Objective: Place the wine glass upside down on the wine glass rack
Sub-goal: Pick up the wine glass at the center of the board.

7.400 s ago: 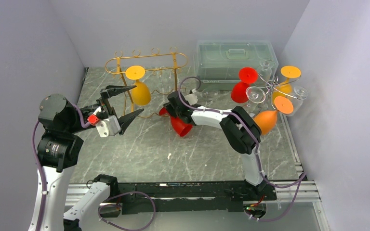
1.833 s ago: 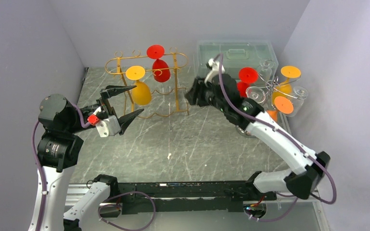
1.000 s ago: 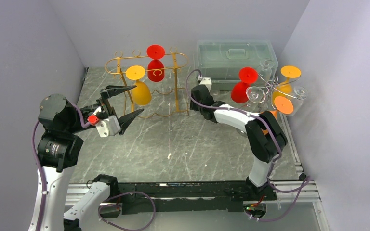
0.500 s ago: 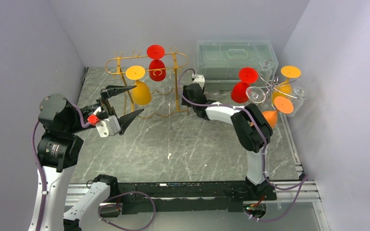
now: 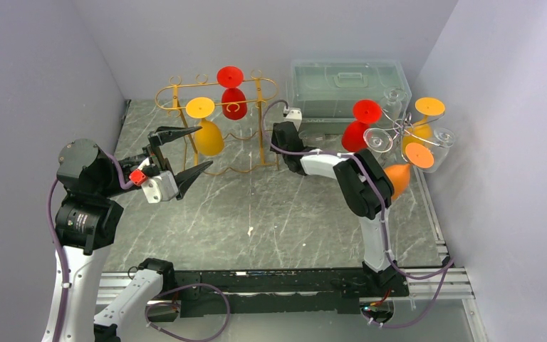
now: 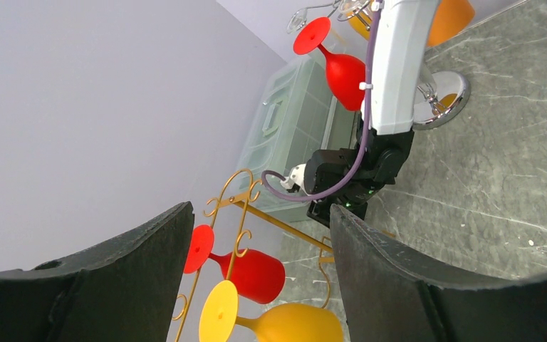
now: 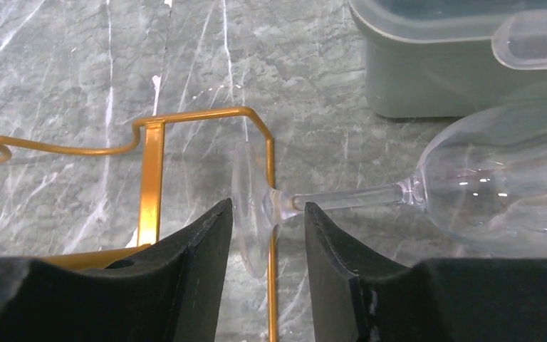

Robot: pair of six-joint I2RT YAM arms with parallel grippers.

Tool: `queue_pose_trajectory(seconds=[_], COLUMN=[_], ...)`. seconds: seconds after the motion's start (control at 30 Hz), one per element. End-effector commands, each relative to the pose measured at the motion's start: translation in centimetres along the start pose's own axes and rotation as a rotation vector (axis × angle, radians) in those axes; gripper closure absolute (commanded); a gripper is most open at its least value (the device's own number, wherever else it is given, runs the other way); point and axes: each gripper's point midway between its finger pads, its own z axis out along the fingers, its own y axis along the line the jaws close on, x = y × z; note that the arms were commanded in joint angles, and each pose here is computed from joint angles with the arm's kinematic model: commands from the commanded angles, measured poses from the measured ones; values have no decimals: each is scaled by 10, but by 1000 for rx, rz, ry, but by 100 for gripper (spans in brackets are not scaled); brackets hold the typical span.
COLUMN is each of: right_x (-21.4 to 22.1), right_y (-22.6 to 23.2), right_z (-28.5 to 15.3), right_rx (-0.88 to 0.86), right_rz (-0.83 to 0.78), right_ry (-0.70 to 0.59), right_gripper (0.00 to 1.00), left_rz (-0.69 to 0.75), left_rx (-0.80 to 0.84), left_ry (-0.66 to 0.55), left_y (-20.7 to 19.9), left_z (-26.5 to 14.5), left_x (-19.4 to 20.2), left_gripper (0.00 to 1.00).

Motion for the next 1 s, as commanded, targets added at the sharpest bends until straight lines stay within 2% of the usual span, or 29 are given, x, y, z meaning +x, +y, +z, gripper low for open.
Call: queue_pose_trajectory(seconds=[0.0, 0.1, 0.2, 0.23, 0.37, 0.63, 0.97], right_x=[-20, -17, -18, -18, -28, -44, -29], right_y=[7, 6, 3, 1, -7, -11, 7], right_z=[12, 17, 14, 12, -1, -45, -117], right_rx=[-6, 3, 10, 14, 35, 74, 56], right_rz=[12, 7, 11, 12, 14, 43, 85], right_ry=[-74, -64, -71, -77, -108, -144, -118], right_gripper=[58, 66, 79, 87, 99, 100, 100], left_rz=[18, 18, 18, 18, 18, 18, 18], left_rx=[2, 2, 2, 2, 2, 2, 2], left_ry=[-8, -8, -8, -8, -8, -8, -8], left_y=[1, 1, 1, 1, 1, 1, 1], left_z=[0, 0, 0, 0, 0, 0, 0], left_x=[-2, -2, -2, -2, -2, -2, -2], left_gripper=[25, 25, 25, 25, 25, 25, 25])
